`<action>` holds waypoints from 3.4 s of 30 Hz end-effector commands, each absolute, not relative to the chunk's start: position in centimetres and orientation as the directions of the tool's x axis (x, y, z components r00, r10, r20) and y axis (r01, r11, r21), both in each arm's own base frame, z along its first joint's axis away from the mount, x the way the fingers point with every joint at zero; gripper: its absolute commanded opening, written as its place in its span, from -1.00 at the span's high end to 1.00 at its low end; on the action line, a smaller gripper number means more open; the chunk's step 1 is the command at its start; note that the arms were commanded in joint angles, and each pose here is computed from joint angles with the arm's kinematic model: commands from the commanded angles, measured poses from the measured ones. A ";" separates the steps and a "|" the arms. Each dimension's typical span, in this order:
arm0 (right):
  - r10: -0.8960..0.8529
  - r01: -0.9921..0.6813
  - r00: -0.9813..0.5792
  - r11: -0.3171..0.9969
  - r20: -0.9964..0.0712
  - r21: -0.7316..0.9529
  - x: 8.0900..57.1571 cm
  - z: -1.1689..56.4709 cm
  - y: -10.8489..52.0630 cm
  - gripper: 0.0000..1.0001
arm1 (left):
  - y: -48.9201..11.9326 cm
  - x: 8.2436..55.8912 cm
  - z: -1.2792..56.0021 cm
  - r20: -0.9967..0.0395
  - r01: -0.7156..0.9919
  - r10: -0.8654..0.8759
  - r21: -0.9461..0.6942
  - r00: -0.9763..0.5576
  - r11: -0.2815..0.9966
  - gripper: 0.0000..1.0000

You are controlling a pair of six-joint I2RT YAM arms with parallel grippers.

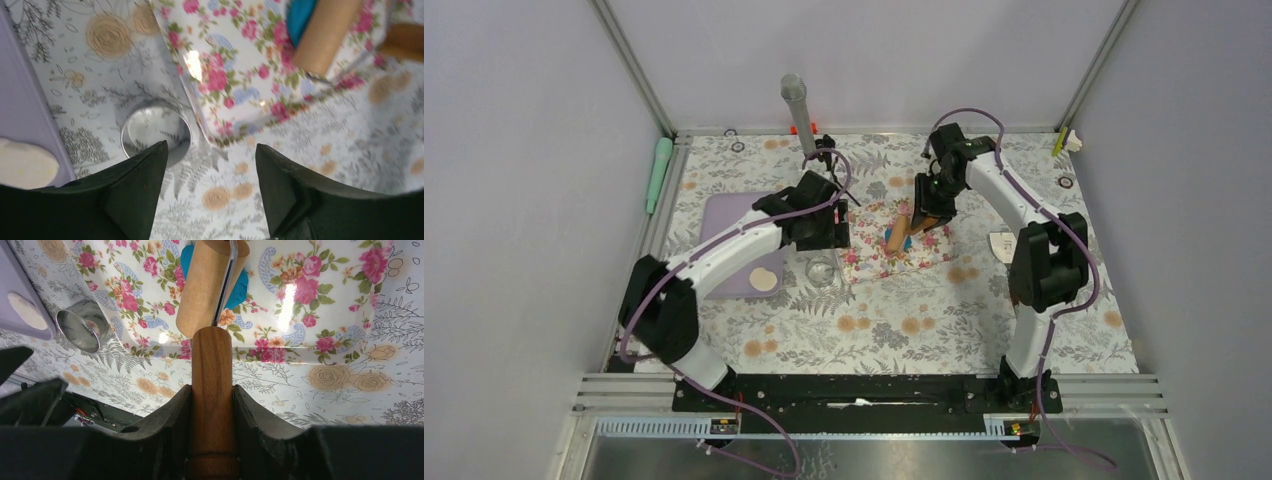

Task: Roll out the dumpling wrappers from the dough
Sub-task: Flatten out the dough on the work surface.

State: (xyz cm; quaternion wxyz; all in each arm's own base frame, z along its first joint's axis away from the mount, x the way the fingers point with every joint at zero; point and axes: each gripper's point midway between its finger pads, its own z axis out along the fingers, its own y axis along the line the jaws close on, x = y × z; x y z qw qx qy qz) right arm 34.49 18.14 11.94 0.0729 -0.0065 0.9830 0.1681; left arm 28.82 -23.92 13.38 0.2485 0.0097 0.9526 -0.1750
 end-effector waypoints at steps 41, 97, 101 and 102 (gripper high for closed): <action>0.114 -0.032 -0.948 0.896 -0.297 0.444 33.9 19.4 15.9 1.00 | -28.5 36.5 1.6 -0.499 -0.011 -0.054 -0.088 -0.865 0.996 0.45; 0.532 0.480 -0.847 0.769 -0.006 0.423 29.6 8.1 14.8 1.00 | -28.6 31.4 1.6 -0.423 0.182 0.118 -0.115 -0.899 0.977 1.00; 0.522 0.433 -0.852 0.747 -0.042 0.504 30.4 11.5 15.8 1.00 | -28.5 31.3 1.5 -0.419 0.174 0.111 -0.115 -0.901 0.978 1.00; 0.519 0.411 -0.852 0.745 -0.069 0.526 30.7 12.9 16.0 1.00 | -28.5 31.2 1.5 -0.418 0.170 0.108 -0.114 -0.902 0.979 1.00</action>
